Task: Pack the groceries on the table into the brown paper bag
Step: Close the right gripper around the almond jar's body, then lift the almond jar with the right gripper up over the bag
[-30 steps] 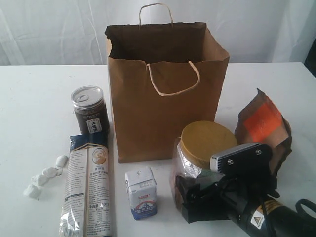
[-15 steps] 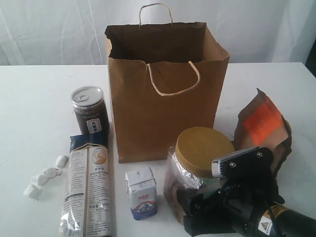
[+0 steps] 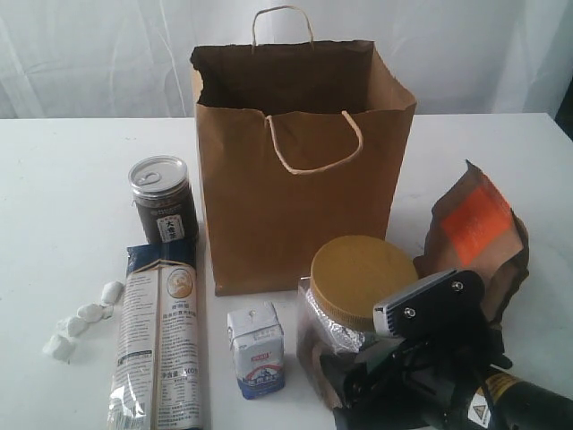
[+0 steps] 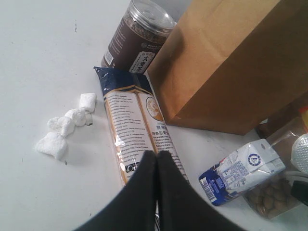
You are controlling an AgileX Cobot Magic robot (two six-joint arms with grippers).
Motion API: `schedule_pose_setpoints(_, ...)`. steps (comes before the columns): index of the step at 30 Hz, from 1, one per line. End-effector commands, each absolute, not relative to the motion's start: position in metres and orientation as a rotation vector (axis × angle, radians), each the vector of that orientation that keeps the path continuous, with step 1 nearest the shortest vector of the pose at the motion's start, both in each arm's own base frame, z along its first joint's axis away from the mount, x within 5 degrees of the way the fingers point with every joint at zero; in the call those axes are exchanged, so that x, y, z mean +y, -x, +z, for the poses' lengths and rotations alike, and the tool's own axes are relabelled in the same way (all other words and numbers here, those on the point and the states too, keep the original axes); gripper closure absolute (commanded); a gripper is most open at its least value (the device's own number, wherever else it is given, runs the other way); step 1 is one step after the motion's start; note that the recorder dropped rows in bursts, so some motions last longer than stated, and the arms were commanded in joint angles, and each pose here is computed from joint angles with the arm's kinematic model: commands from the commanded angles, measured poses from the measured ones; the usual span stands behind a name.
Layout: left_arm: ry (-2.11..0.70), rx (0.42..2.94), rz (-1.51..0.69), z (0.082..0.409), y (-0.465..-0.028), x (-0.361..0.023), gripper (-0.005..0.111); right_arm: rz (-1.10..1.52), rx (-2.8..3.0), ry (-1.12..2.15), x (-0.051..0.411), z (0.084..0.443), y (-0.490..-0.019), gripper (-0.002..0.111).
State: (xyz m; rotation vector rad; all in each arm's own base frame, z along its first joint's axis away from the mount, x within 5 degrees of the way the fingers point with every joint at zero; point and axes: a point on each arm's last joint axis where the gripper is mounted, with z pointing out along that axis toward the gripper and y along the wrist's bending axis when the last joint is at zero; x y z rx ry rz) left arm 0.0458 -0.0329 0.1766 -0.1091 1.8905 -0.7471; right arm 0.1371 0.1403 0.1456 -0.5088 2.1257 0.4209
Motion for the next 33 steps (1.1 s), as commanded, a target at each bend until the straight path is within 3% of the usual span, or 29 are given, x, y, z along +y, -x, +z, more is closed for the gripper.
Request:
schedule_pose_setpoints(1, 0.104, 1.893, -0.764, 0.176, -0.045, -0.034, 0.107, 0.442, 2.121, 0.512, 0.138, 0.151, -0.134, 0.108)
schedule_pose_setpoints(10, 0.104, 1.893, -0.764, 0.176, -0.045, -0.034, 0.107, 0.41, 2.107, 0.531, 0.134, 0.151, -0.133, 0.108)
schedule_pose_setpoints(18, 0.104, 1.893, -0.764, 0.176, -0.045, -0.034, 0.107, 0.53, 1.982, 0.401, 0.128, 0.182, -0.13, 0.108)
schedule_pose_setpoints(26, 0.104, 1.893, -0.764, 0.176, -0.045, -0.034, 0.107, 0.515, 2.036, 0.403, 0.121, 0.172, -0.124, 0.108)
schedule_pose_setpoints(33, 0.104, 1.893, -0.764, 0.176, -0.045, -0.034, 0.107, 0.639, 1.975, 0.291, 0.118, 0.189, -0.12, 0.108)
